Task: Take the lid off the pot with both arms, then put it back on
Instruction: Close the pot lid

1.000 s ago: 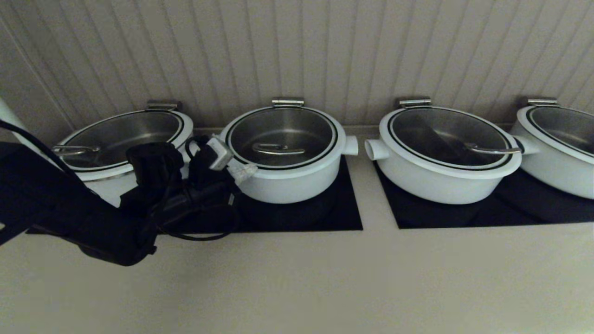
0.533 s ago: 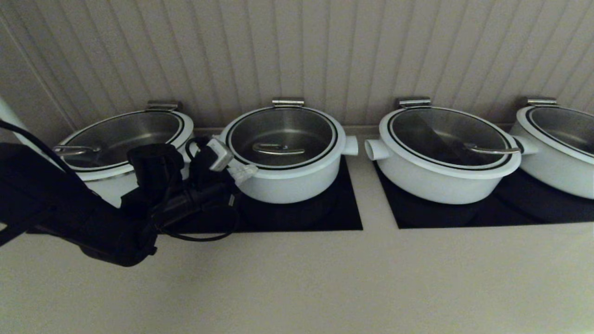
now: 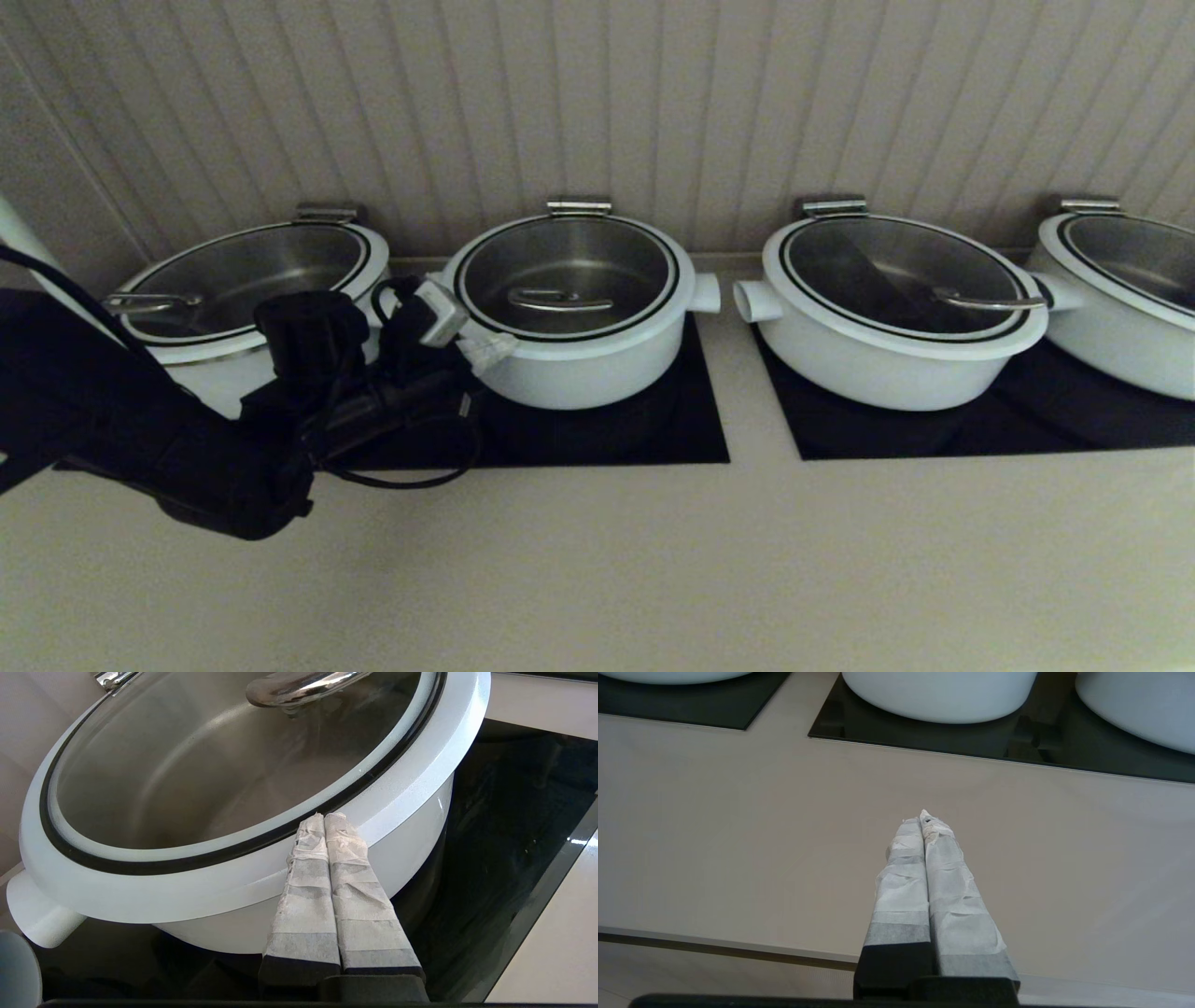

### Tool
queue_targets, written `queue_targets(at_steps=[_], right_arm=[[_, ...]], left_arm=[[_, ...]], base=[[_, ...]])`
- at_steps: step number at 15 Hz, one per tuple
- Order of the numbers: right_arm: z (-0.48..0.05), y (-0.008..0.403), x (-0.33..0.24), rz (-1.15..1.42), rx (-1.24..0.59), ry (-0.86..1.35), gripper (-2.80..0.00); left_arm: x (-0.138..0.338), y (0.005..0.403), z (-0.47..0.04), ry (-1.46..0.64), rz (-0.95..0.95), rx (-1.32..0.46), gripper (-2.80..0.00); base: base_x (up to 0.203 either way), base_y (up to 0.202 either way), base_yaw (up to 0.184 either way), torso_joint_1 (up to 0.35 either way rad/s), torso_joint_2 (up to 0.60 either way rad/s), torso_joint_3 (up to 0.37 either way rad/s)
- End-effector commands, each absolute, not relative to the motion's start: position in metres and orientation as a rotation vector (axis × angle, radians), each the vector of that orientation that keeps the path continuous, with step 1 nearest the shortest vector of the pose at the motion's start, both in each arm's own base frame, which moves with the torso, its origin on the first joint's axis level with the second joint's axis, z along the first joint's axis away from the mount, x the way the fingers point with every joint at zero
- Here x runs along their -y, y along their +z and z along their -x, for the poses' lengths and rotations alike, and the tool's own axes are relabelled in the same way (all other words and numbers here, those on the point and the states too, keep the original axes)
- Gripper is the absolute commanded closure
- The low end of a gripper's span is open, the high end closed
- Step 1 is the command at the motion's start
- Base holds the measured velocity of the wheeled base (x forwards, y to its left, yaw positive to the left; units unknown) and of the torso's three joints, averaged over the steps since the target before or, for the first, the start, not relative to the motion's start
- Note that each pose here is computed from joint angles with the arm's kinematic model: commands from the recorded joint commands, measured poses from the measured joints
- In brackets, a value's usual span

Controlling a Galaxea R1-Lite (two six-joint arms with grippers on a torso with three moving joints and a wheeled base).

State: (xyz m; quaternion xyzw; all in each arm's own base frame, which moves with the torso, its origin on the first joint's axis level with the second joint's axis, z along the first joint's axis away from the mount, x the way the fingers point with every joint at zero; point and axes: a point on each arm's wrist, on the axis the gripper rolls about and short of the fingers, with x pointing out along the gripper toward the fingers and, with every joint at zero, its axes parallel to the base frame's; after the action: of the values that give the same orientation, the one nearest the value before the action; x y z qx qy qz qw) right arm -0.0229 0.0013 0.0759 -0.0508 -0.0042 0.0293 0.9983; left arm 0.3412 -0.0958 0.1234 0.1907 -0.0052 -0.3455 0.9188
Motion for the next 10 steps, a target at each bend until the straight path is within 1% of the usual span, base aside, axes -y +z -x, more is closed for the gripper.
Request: queue_targets(at_steps=[1, 10], right_arm=[[0.0228, 0.0760, -0.0013, 0.103, 0.008, 0.060, 0.00], [0.0228, 0.0760, -0.0013, 0.103, 0.008, 0.060, 0.00]], left_arm=[[0.0952, 0.1244, -0.3400, -0.711, -0.394, 0.017, 0.00], [0.0933, 0.1299, -0.3324, -0.710, -0.394, 0.024, 0.00]], base=[[0.000, 0.000, 0.000, 0.000, 0.00, 0.000], [0.000, 0.000, 0.000, 0.000, 0.00, 0.000]])
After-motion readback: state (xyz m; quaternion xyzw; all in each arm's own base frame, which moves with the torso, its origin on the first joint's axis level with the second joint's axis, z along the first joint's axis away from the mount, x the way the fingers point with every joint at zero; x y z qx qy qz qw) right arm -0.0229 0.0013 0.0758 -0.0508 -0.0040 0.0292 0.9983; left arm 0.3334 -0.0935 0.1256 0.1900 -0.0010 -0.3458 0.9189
